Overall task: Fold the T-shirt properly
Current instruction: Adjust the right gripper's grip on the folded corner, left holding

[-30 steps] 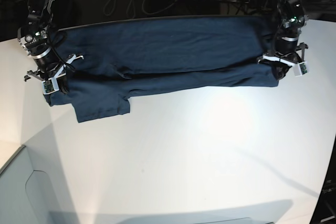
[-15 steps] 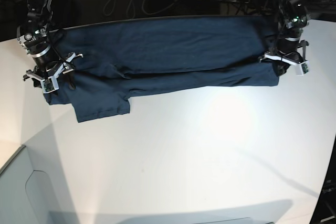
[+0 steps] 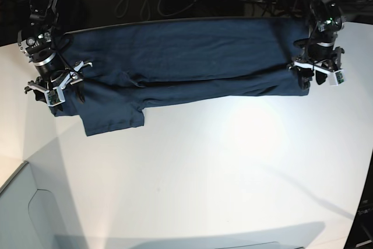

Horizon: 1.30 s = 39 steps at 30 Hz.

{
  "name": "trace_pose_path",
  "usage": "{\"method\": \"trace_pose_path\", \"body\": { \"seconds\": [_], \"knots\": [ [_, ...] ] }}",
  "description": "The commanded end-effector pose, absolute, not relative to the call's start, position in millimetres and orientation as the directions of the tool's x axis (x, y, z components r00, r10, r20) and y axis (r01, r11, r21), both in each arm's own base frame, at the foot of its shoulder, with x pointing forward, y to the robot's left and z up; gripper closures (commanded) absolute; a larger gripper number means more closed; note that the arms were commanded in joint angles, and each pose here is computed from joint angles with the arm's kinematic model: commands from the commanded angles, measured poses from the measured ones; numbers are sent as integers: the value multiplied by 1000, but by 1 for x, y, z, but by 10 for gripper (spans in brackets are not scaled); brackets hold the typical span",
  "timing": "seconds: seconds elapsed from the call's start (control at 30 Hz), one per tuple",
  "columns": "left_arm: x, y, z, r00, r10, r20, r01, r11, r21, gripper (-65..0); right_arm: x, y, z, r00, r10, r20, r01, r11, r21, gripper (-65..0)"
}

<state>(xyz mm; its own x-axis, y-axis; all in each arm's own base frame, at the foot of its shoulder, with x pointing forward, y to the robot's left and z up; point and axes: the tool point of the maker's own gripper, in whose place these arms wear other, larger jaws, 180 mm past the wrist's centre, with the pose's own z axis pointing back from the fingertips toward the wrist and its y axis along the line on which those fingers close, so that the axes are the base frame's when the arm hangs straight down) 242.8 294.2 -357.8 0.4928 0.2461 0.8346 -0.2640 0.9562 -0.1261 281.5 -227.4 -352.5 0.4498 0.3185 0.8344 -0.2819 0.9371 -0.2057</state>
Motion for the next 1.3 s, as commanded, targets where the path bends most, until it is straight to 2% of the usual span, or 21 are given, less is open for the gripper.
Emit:
{"method": "trace_pose_path", "body": {
  "seconds": [0.0,0.6,0.67,0.9,1.2,1.27],
  "knots": [
    [248,297,-348,465,235,854,-259,958,-122,-302,289,-227,-337,399,323,858,-285,933,-219,-368],
    [250,299,-367,488,272,829,-278,949,-147,-295,291,-228,-338,400,319,859,-282,935,-216,-368],
    [250,299,-367,488,272,829,-278,949,-147,-249,295,-228,-334,389,319,864,-280,935,-220,-368],
    [246,298,-371,491,285,823,-288,945,-155,0,297,-228,-332,382,319,867,-278,935,-222,-368],
    [241,295,-369,492,283,824,-287,946,-153,0,319,-228,-307,317,329,889,-262,932,-252,-373],
    [240,292,-364,484,279,829,-284,947,-153,0,327,-232,-305,346,345,873,-253,930,-267,-374]
  ]
}}
